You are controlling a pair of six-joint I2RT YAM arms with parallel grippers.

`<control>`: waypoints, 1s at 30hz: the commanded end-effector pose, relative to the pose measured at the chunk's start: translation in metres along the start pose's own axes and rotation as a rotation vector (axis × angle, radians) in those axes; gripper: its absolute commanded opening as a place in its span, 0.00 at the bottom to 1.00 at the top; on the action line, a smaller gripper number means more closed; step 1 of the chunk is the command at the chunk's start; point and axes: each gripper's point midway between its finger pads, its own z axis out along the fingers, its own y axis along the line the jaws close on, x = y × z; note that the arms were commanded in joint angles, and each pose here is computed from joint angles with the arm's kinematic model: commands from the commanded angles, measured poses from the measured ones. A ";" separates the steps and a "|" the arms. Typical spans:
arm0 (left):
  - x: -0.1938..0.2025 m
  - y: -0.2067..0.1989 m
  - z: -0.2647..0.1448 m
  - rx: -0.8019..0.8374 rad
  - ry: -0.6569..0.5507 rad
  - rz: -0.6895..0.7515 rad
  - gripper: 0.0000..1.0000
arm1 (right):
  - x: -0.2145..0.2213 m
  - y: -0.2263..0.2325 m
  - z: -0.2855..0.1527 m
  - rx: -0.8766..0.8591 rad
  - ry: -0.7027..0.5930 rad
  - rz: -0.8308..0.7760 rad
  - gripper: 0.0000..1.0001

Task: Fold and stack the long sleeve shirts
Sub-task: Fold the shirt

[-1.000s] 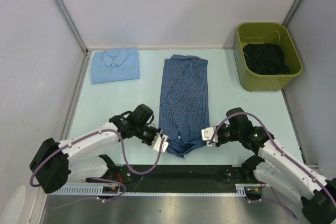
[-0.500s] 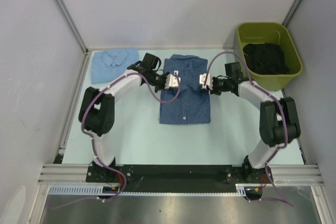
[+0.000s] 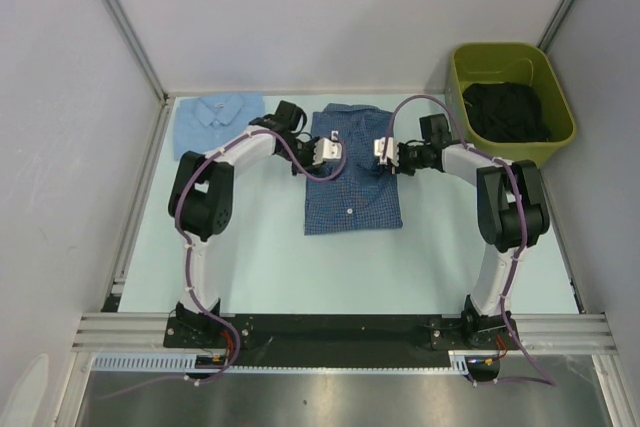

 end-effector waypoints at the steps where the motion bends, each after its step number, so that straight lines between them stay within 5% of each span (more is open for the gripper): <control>1: -0.003 0.021 -0.015 -0.068 0.006 -0.048 0.15 | -0.012 -0.030 -0.004 0.078 0.002 -0.076 0.25; 3: -0.006 0.037 -0.026 -0.136 0.015 -0.105 0.25 | -0.014 -0.042 -0.012 0.127 0.031 -0.067 0.57; 4: -0.003 0.045 -0.036 -0.170 0.019 -0.142 0.32 | -0.017 -0.055 -0.025 0.192 0.065 -0.018 0.63; 7: -0.015 0.068 -0.080 -0.311 -0.031 -0.274 0.53 | -0.033 -0.086 -0.063 0.310 0.081 0.110 0.74; 8: -0.017 0.067 -0.086 -0.333 -0.060 -0.361 0.69 | -0.032 -0.091 -0.076 0.331 0.092 0.166 0.76; 12: -0.047 0.039 -0.117 -0.336 -0.154 -0.510 0.83 | -0.062 -0.076 -0.094 0.282 0.072 0.456 0.92; 16: -0.085 -0.010 -0.114 -0.181 -0.345 -0.681 0.97 | -0.099 -0.023 -0.080 0.112 0.023 0.858 0.93; 17: -0.082 -0.031 -0.102 -0.115 -0.361 -0.809 0.97 | -0.106 -0.012 -0.073 0.062 0.008 0.921 0.90; 23: -0.107 -0.090 -0.063 0.185 -0.461 -1.016 0.95 | -0.128 0.049 -0.040 -0.227 -0.076 1.329 0.72; 30: -0.101 -0.094 -0.017 0.340 -0.477 -1.255 0.99 | -0.102 0.089 -0.004 -0.381 -0.081 1.540 0.70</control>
